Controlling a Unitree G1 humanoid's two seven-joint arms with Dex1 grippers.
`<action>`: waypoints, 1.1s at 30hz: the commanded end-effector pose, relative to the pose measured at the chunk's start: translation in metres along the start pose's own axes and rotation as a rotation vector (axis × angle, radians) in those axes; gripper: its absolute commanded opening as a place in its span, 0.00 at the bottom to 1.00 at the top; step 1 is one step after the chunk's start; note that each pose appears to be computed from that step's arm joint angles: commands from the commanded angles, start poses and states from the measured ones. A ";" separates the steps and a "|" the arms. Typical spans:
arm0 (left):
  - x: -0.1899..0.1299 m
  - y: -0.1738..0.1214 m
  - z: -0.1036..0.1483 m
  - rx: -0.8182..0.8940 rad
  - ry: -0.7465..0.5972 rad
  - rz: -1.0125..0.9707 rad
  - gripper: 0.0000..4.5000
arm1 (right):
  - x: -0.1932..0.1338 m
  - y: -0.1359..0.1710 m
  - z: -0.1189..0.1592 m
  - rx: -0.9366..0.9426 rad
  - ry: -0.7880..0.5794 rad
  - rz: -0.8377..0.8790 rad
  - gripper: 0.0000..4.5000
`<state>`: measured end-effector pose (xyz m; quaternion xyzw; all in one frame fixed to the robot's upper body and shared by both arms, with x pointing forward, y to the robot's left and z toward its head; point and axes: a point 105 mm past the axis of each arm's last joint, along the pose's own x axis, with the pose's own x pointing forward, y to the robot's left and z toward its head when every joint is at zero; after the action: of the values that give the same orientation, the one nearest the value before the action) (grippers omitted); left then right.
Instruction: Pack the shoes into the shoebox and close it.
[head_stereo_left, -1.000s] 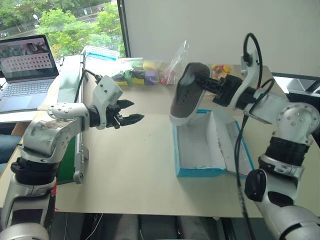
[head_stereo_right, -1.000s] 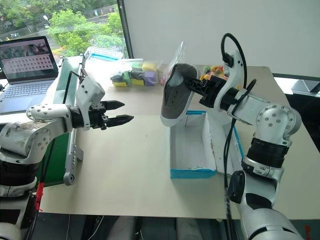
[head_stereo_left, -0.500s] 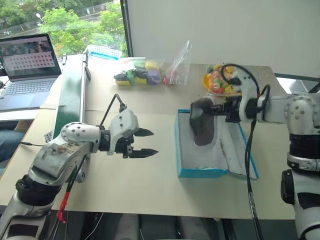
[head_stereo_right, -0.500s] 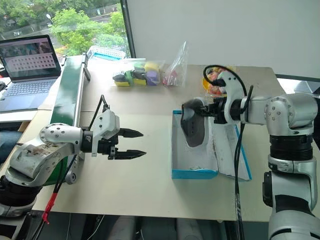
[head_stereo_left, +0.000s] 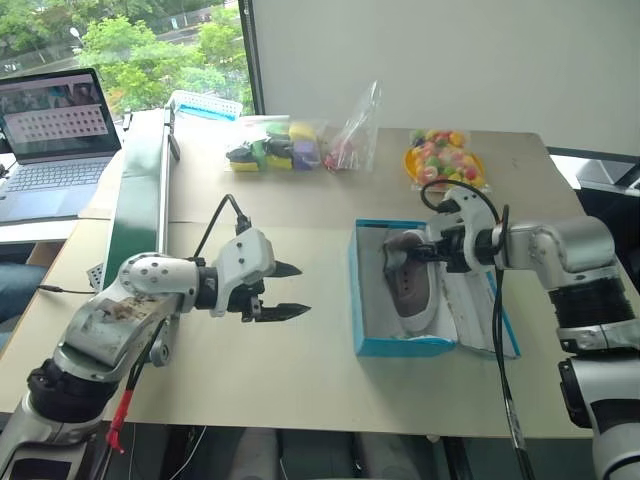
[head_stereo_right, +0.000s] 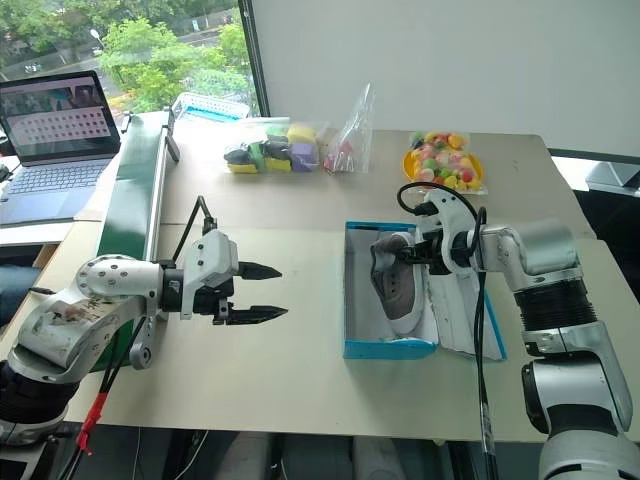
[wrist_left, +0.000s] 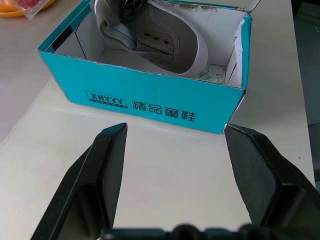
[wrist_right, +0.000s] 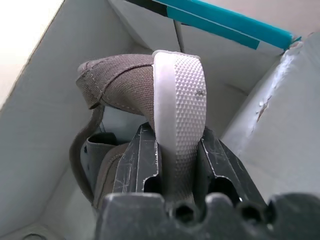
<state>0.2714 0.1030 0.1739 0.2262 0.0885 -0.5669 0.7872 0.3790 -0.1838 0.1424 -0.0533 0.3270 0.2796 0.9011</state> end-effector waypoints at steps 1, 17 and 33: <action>-0.005 -0.002 0.011 0.046 -0.022 0.021 0.73 | 0.013 -0.002 -0.018 -0.022 0.065 -0.017 0.44; -0.005 -0.001 0.014 0.046 -0.032 0.032 0.73 | -0.021 0.032 0.075 -0.298 -0.176 -0.122 0.99; -0.069 0.088 -0.009 -0.318 -0.032 0.685 0.87 | -0.063 0.129 0.099 -0.403 -0.538 0.512 1.00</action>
<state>0.3347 0.1796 0.2052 0.1128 0.0990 -0.2842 0.9469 0.3327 -0.0793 0.2582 -0.0695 0.0559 0.5360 0.8395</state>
